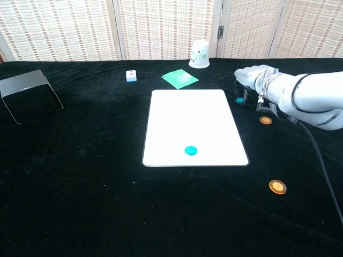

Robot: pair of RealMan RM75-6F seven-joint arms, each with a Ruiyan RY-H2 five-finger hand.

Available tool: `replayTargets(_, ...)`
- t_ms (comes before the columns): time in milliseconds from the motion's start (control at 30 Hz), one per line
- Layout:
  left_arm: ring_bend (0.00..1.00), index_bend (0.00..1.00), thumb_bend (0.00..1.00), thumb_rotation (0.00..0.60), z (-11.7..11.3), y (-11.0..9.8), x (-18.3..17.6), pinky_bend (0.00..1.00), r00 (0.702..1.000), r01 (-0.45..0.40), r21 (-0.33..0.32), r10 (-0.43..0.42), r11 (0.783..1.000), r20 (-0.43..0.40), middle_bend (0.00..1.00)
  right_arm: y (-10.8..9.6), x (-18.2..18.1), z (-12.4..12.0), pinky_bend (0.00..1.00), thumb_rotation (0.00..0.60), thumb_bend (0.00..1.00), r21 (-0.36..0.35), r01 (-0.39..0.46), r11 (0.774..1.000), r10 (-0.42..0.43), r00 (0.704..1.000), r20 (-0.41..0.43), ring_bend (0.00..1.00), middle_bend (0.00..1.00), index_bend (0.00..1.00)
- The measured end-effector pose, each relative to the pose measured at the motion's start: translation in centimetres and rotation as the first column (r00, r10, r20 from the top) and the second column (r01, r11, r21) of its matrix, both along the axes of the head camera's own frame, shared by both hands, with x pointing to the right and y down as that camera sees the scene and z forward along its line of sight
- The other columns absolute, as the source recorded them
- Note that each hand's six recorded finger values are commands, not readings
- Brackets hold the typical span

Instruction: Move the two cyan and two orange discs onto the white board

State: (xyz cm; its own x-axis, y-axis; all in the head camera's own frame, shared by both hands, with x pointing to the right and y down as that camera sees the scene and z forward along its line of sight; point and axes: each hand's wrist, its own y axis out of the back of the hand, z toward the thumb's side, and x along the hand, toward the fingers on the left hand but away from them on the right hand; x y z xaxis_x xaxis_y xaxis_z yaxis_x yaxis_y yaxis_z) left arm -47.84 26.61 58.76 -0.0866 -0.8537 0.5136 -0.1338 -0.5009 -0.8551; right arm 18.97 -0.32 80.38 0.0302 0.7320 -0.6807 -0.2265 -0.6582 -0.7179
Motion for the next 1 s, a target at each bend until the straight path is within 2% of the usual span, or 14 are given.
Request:
replayTargets(300,0.07,0.11,0.4,0.6,0.0,0.0,0.0,0.0,1.0,-0.001,0.006,0.001,1.0,-0.006,0.02,-0.2,-0.1,-0.6,0.0,0.6,0.45,0.019,0.013,1.0,-0.014,1.0,0.027,0.04,0.2,0.54)
replayTargets(533,0.07,0.11,0.4,0.6,-0.3,-0.2,0.2,0.0,1.0,-0.006,0.018,0.006,1.0,-0.012,0.02,0.7,-1.3,-2.2,0.0,0.6,0.45,0.035,0.076,0.996,-0.08,0.99,0.113,0.03,0.2,0.54)
replayTargets(733,0.07,0.11,0.4,0.6,-0.6,-0.3,0.4,0.0,1.0,-0.01,0.028,0.011,1.0,-0.014,0.02,3.9,-2.8,-5.1,0.0,0.6,0.45,0.031,0.181,0.983,-0.183,0.956,0.229,0.03,0.2,0.54)
replayTargets(867,0.07,0.11,0.4,0.6,-0.8,-0.5,0.8,0.0,1.0,-0.021,0.033,0.021,0.999,-0.02,0.02,7.2,-2.9,-7.3,0.0,0.6,0.45,0.029,0.267,0.963,-0.264,0.921,0.285,0.03,0.2,0.54)
replayTargets(1000,0.07,0.11,0.4,0.6,-0.9,-0.5,0.9,0.0,0.999,-0.024,0.037,0.024,0.999,-0.022,0.02,10.3,-2.4,-8.3,0.0,0.6,0.45,0.023,0.348,0.937,-0.338,0.89,0.305,0.03,0.2,0.54)
